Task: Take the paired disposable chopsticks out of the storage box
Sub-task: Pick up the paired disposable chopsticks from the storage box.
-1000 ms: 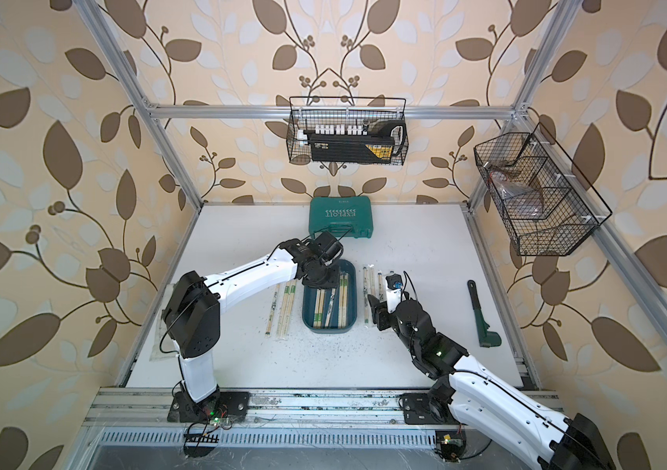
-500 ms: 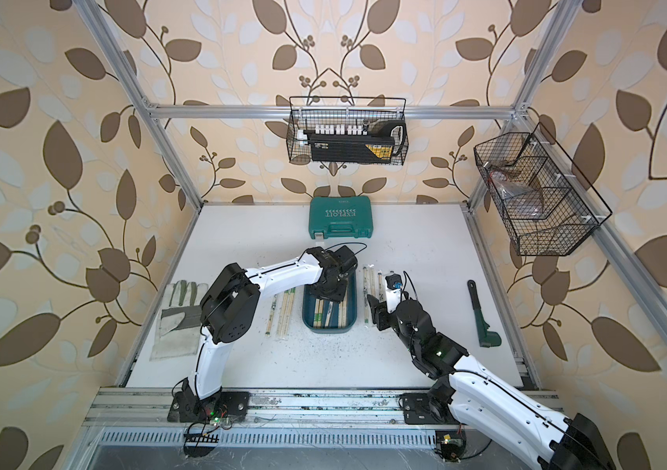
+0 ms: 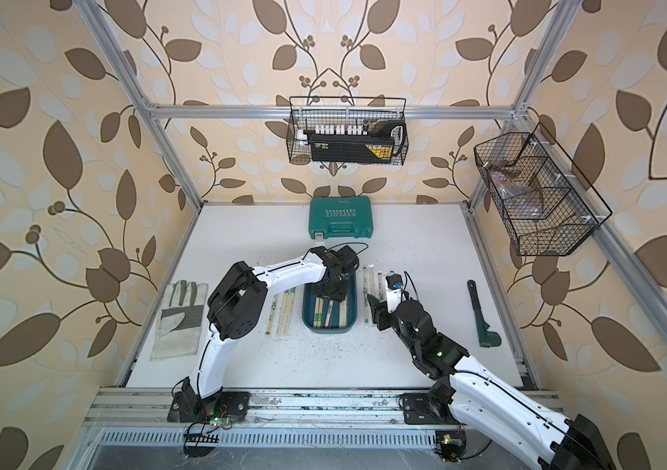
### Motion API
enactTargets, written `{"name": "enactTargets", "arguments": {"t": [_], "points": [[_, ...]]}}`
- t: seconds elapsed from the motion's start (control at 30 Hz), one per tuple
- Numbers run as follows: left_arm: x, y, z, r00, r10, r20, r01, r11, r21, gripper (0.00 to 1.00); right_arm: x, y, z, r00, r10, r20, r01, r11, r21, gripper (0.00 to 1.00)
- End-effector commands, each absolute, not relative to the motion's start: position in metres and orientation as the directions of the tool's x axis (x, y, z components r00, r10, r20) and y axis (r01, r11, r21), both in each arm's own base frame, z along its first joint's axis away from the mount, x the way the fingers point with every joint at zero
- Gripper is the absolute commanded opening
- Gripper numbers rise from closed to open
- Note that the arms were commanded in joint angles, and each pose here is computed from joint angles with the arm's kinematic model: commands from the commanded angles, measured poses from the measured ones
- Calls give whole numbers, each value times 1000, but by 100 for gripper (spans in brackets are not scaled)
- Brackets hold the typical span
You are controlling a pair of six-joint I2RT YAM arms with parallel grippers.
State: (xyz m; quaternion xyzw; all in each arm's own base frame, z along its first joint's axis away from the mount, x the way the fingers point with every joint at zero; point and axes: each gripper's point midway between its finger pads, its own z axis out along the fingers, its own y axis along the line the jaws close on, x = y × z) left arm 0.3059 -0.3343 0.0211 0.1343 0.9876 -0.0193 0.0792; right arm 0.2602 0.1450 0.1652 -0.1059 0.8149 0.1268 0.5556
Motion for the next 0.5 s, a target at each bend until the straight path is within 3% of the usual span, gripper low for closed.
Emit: {"name": "enactTargets", "arguments": {"t": [0.0,0.1,0.23,0.37,0.47], "points": [[310,-333,11,-952,265,-153,268,964,3,43,260,148,177,-335,-24,-942,-327,940,92,63],[309,-332,5,-955,262,-138,264,964,5,40,260,148,176,-335,-25,-942,-326,941,92,63],[308,-330,6,-956,257,-144,259,966,4,29,260,147,176,-333,-23,-943,-326,941,92,63],[310,-329,13,-954,252,-161,255,967,2,26,261,148,176,-335,-25,-942,-327,941,91,63],[310,-328,15,-954,248,-168,252,968,0,17,261,148,176,-336,-25,-942,-328,940,92,63]]}}
